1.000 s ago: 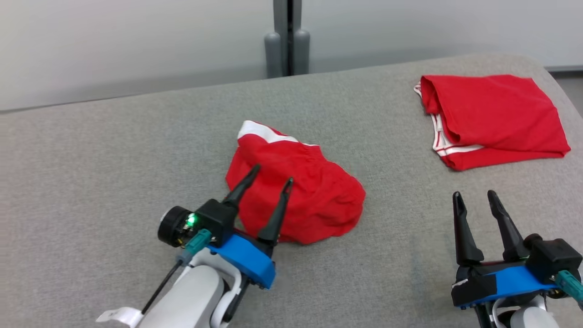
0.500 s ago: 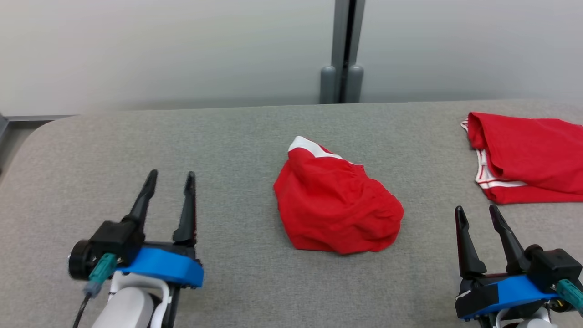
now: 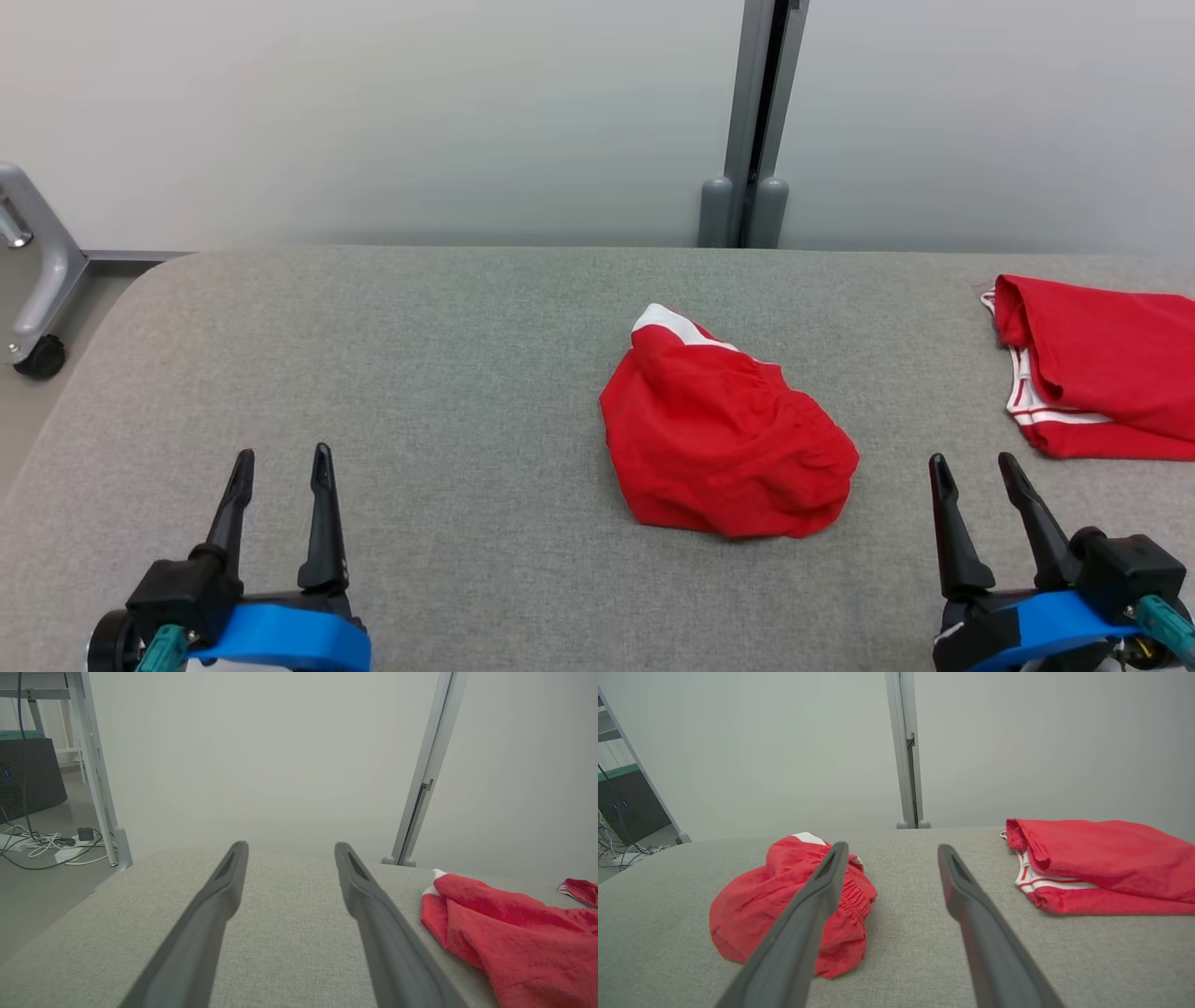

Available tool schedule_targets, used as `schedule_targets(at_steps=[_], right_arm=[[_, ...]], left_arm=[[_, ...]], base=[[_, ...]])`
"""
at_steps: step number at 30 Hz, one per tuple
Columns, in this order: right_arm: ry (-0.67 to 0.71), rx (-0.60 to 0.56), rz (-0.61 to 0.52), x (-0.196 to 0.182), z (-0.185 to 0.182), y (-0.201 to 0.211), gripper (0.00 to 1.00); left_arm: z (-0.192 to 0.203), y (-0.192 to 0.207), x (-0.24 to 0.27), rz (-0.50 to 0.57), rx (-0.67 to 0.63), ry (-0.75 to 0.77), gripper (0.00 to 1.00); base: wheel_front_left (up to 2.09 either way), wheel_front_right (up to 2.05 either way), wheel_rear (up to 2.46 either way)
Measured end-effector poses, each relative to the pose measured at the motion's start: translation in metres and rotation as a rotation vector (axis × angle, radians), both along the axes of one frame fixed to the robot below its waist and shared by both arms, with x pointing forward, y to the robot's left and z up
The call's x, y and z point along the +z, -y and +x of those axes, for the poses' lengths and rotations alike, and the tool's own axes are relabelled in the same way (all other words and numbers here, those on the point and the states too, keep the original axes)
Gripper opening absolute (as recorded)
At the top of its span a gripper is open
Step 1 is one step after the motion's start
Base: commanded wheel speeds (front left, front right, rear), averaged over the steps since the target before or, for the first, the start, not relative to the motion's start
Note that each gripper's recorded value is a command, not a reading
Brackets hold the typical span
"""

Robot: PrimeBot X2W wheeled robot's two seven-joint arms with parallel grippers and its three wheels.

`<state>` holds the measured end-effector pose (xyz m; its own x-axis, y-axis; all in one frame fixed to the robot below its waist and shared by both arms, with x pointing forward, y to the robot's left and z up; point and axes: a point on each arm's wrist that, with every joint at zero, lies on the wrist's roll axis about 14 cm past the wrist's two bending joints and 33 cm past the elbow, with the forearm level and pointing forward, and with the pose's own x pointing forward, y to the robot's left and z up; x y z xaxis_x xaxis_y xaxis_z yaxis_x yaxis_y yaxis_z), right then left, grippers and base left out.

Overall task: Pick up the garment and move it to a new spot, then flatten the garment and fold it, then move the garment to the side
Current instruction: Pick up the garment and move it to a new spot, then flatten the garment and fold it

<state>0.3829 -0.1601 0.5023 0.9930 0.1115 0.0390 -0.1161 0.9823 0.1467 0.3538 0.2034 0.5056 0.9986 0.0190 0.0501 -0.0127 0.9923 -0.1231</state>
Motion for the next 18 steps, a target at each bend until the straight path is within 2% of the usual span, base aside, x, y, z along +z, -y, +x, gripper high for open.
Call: schedule_targets(at_steps=[18], right_arm=[[-0.047, 0.011, -0.005, -0.012, -0.008, -0.003, 1.00]], left_arm=[[-0.010, -0.003, -0.013, 0.007, 0.009, -0.028, 1.00]], base=[[0.00, 0.00, 0.00]])
